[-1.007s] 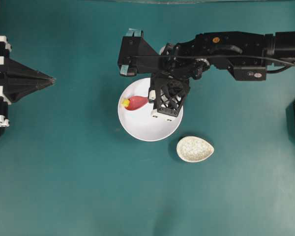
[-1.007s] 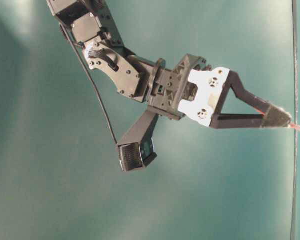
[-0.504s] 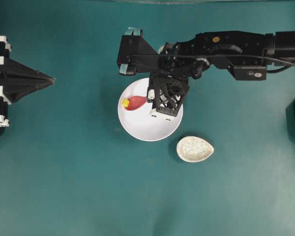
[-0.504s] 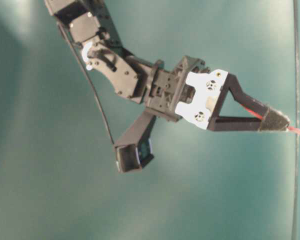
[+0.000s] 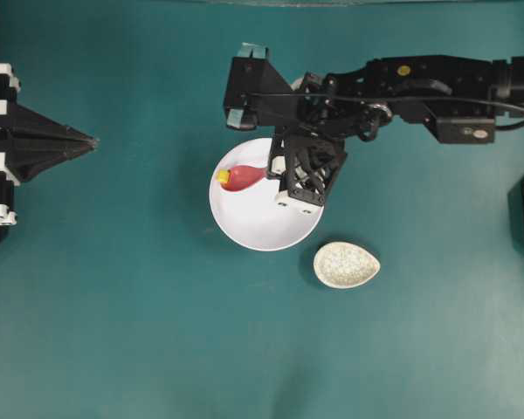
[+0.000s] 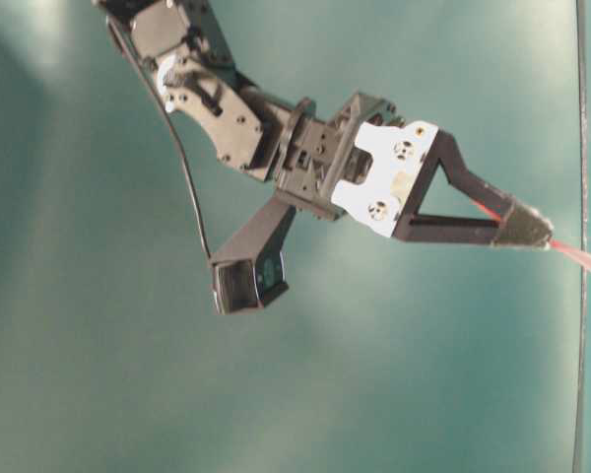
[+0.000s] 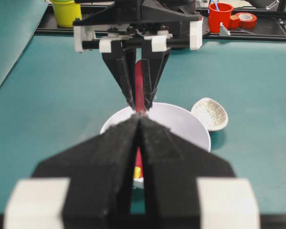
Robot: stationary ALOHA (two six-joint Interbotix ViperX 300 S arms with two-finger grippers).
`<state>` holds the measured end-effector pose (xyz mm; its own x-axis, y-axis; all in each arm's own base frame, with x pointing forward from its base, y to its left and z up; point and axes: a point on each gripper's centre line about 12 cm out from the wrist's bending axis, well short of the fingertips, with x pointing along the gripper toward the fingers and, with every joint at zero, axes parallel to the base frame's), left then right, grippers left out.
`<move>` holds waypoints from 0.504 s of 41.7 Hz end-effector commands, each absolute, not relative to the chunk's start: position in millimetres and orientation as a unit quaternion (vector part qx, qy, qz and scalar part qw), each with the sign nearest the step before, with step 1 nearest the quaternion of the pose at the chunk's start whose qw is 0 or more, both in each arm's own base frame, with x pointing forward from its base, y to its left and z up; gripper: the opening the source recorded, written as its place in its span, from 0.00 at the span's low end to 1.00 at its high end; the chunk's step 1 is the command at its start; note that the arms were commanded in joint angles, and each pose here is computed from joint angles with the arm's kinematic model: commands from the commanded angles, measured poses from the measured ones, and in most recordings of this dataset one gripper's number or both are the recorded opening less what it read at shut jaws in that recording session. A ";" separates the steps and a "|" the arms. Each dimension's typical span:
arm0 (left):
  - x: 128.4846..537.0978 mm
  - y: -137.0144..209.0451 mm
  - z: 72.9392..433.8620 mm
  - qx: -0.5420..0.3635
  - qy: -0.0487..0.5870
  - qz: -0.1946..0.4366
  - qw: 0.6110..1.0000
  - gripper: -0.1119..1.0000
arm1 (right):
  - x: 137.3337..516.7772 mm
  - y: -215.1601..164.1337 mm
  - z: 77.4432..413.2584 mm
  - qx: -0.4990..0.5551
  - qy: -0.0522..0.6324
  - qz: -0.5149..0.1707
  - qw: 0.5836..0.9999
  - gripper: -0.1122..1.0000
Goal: Scoop the yellow hexagonal prism block from the bowl with a spoon using the right arm.
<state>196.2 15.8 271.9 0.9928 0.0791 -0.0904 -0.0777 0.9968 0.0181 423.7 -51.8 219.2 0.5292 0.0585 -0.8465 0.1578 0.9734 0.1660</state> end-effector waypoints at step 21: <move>198.4 16.2 278.8 0.008 0.037 0.040 0.998 0.10 | 378.6 -44.2 242.6 0.101 0.339 -0.056 0.934 0.31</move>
